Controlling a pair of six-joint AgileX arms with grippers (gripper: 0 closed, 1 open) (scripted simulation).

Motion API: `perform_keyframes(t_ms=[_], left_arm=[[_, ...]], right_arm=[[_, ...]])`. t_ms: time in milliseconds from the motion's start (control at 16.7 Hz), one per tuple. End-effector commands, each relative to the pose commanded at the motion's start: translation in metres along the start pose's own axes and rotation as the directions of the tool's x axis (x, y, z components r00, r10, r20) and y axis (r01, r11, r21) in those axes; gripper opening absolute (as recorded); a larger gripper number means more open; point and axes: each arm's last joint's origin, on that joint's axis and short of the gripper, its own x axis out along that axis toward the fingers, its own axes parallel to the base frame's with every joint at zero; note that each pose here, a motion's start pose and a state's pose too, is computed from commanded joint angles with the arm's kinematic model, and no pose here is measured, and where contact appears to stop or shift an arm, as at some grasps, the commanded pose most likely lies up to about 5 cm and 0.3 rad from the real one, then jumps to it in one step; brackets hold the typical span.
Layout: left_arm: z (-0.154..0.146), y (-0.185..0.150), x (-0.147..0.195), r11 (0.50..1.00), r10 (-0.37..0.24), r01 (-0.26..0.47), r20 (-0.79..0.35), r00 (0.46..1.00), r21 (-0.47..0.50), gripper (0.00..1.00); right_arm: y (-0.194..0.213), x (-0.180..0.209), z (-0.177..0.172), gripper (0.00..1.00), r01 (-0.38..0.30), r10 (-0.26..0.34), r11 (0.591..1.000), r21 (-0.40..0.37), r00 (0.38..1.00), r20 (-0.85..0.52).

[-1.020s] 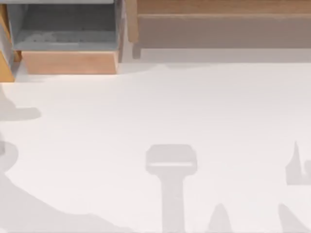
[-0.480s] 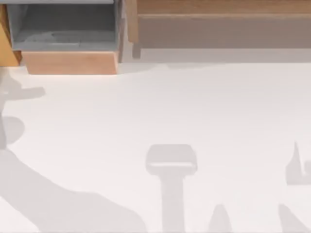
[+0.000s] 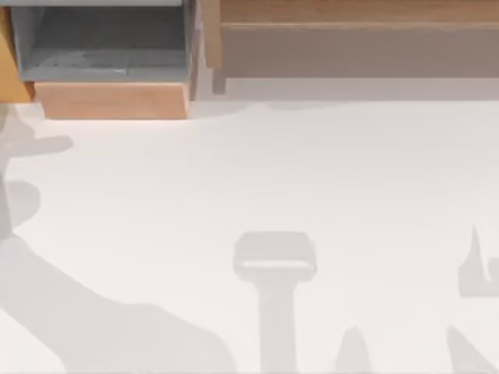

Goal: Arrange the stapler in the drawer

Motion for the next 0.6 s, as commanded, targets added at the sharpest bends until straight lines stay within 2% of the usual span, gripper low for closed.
perform_keyframes(t_ms=[600], left_arm=[[0.0,0.0,0.0,1.0,0.0,0.0,0.0,1.0,0.0,0.9]], right_arm=[[0.0,0.0,0.0,1.0,0.0,0.0,1.0,0.0,1.0,0.0]])
